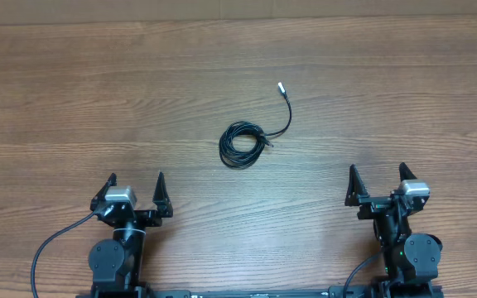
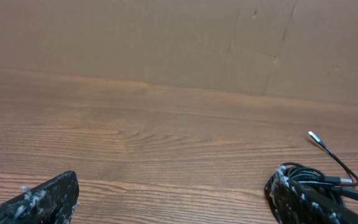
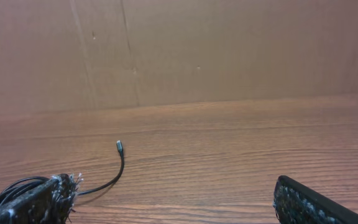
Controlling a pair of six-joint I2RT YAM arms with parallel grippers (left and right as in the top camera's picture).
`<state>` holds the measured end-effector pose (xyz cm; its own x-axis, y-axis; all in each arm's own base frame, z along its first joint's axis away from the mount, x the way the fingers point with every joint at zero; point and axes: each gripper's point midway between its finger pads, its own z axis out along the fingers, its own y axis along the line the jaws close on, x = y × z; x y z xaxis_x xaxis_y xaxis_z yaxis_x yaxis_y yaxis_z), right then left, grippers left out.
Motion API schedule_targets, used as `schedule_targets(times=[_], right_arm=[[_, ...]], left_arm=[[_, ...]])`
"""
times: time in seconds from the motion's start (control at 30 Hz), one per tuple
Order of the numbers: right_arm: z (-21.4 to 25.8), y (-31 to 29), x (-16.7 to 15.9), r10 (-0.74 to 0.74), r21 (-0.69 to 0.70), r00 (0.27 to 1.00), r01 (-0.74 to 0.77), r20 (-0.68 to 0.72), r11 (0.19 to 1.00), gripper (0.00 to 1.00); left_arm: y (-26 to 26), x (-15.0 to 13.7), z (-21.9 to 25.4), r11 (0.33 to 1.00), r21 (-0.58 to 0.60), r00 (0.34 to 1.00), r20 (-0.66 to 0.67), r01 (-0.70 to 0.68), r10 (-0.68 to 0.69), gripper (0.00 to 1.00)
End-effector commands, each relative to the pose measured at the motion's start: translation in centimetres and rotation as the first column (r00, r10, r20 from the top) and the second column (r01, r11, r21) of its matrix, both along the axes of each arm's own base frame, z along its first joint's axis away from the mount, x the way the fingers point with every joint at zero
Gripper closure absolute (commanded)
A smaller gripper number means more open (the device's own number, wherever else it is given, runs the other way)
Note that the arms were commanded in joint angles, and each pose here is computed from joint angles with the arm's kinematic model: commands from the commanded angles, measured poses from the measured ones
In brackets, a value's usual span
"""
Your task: Untangle cables
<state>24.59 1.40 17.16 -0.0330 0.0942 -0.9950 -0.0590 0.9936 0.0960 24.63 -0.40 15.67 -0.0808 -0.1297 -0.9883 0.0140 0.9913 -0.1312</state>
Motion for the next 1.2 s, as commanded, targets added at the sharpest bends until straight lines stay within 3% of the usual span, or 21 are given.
schedule_targets(times=[0.0, 0.67, 0.8, 1.17], right_arm=[[-0.2, 0.1, 0.0, 0.005, -0.004, 1.000, -0.005, 0.003, 1.000, 0.00], [-0.2, 0.1, 0.0, 0.005, 0.001, 1.000, -0.005, 0.003, 1.000, 0.00], [0.0, 0.0, -0.1, 0.002, 0.065, 1.000, -0.001, -0.009, 0.998, 0.00], [2.0, -0.6, -0.9, -0.036, 0.064, 0.991, 0.044, -0.128, 0.997, 0.00]], left_arm=[[-0.1, 0.0, 0.0, 1.000, 0.013, 1.000, 0.003, 0.011, -0.011, 0.01], [-0.2, 0.0, 0.0, 1.000, 0.013, 1.000, 0.004, 0.013, -0.013, 0.00], [-0.2, -0.1, 0.3, 1.000, 0.013, 1.000, -0.002, 0.013, -0.013, 0.00], [-0.2, -1.1, 1.8, 1.000, 0.008, 0.984, -0.179, 0.016, -0.015, 0.00]])
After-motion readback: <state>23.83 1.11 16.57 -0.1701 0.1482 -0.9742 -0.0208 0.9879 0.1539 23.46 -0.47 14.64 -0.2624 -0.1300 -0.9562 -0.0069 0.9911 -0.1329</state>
